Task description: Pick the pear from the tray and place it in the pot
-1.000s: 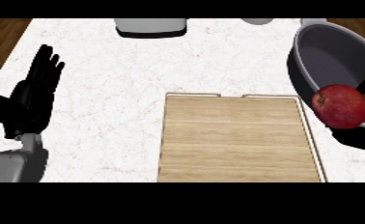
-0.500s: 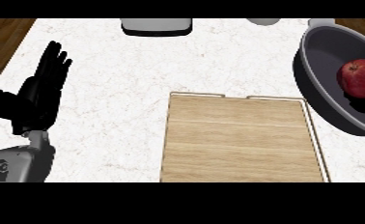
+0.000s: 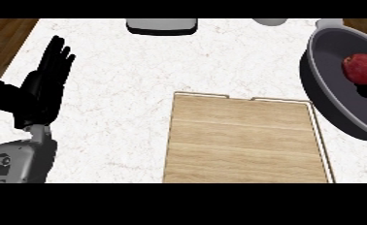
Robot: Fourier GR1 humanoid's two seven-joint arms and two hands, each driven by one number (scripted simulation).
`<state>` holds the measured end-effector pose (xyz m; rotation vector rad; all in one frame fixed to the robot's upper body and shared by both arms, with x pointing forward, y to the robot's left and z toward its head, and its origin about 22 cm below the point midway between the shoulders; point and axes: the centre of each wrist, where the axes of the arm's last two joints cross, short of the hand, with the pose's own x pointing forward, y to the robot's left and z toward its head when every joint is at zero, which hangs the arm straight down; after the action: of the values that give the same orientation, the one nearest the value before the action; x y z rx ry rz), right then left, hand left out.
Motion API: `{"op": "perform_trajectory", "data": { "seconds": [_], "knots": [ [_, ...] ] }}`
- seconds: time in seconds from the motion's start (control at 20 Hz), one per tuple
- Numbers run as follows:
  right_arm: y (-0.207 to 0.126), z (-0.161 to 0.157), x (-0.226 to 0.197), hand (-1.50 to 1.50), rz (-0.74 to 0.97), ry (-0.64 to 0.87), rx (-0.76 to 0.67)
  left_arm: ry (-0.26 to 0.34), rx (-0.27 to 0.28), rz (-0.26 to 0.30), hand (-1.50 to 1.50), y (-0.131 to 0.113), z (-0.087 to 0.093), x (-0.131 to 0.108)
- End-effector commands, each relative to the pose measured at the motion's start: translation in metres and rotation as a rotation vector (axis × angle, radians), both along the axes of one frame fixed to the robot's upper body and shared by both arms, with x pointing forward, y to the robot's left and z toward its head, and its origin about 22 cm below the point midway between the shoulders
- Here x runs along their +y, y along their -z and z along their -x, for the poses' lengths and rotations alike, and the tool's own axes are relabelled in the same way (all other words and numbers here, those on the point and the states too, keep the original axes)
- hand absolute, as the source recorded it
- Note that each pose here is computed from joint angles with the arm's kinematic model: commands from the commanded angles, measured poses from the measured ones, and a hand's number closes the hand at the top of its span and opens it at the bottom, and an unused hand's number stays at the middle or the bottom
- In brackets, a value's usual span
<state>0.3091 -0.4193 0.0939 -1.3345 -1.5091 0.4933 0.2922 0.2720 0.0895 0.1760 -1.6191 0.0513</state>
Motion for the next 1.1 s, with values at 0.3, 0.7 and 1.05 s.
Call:
{"op": "perform_trajectory", "data": {
  "seconds": [0.3,0.7,1.05],
  "knots": [
    [0.041,-0.043,-0.017,-1.50,-0.148,0.032,0.192,0.002,-0.007,-0.002,0.00,0.005,0.004,-0.011],
    [0.057,-0.037,-0.031,-1.50,-0.444,-0.201,0.137,-0.007,-0.015,-0.001,0.00,-0.001,-0.006,0.003],
    [0.054,-0.034,-0.043,-1.50,-0.695,-0.257,-0.108,0.000,-0.009,-0.005,0.00,-0.005,-0.003,0.008]
  ]
}}
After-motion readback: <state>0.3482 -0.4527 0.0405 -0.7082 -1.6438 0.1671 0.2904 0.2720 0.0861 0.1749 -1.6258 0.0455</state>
